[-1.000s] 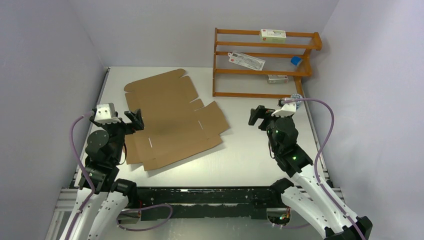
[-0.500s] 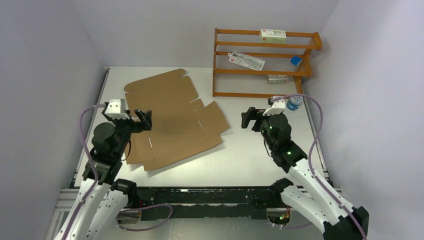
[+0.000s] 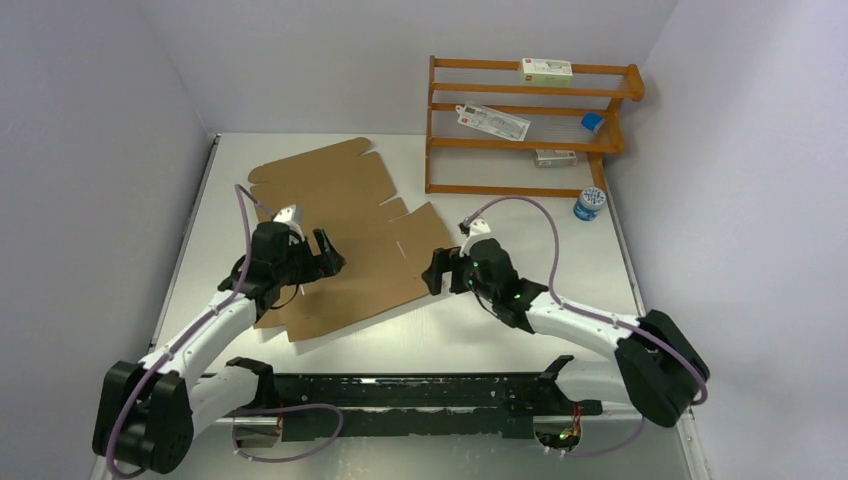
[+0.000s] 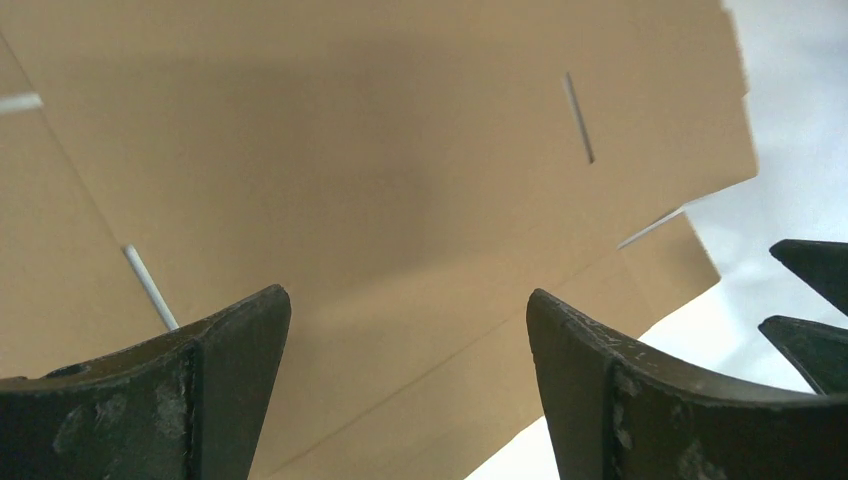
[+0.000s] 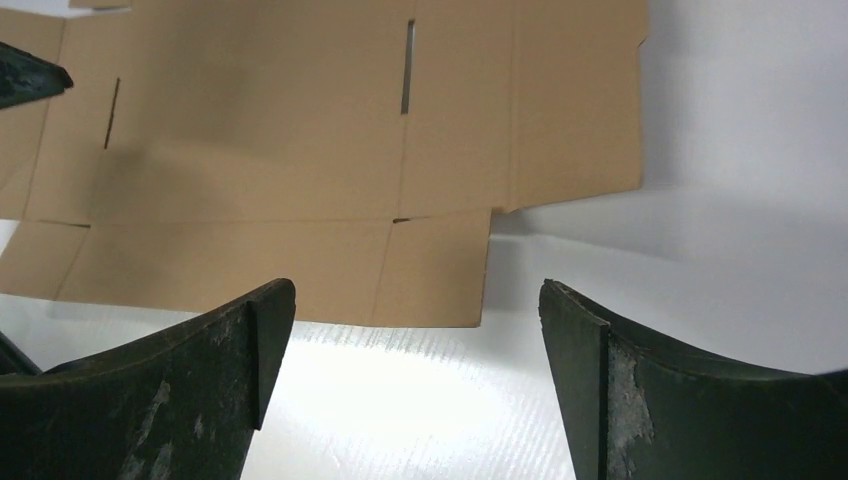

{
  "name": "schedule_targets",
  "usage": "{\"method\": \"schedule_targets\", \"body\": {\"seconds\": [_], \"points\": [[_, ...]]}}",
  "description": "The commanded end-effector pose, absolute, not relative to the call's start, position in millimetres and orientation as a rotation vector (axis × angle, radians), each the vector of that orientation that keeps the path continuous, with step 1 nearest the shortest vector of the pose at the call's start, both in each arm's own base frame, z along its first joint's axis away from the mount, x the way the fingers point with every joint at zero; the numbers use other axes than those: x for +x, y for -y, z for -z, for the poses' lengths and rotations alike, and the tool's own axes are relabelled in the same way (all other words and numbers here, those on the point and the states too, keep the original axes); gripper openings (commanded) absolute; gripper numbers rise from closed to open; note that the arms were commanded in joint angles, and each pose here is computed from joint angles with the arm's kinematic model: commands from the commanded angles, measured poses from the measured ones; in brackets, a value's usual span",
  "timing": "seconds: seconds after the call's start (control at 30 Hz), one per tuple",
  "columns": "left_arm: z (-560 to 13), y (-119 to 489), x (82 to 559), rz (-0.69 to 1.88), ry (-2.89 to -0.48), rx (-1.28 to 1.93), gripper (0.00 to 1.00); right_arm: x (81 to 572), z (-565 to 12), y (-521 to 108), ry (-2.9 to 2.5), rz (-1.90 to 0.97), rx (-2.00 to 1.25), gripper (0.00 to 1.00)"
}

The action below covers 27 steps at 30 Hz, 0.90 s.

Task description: Fold the paper box

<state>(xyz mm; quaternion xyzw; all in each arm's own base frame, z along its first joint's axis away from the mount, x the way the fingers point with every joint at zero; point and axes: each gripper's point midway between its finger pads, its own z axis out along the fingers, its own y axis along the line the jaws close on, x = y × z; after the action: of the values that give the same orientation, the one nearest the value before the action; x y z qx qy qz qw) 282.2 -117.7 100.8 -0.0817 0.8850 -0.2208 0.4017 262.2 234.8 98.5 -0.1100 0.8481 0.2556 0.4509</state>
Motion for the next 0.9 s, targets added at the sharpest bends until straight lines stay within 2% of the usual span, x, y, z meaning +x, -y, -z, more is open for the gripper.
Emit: {"method": "schedule_targets", "body": {"seconds": [0.0,0.17,0.43,0.63,0.73,0.87], "points": [[-91.1,133.0,278.4,0.679,-2.24,-0.272,0.93,268.3,-90.6,-248.4,-2.077,-0.639,-0.214,0.96],[-57.7,140.5,259.4,0.722,-2.307,-0.311,0.93,272.5,-56.1,-242.9,-2.162,-0.487,-0.252,0.92],[-35.5,163.0,229.1,0.824,-2.401,-0.271,0.91,279.8,-27.8,-223.1,-2.211,-0.307,-0.232,0.77],[-39.5,188.1,208.5,0.91,-2.427,-0.195,0.9,292.3,-35.6,-214.1,-2.169,-0.215,-0.227,0.75],[-46.7,186.9,212.2,0.859,-2.423,-0.168,0.91,294.6,-44.2,-217.9,-2.151,-0.232,-0.239,0.75],[-52.1,154.4,232.1,0.606,-2.378,-0.284,0.96,286.9,-45.9,-227.8,-2.164,-0.312,-0.272,0.73]]}}
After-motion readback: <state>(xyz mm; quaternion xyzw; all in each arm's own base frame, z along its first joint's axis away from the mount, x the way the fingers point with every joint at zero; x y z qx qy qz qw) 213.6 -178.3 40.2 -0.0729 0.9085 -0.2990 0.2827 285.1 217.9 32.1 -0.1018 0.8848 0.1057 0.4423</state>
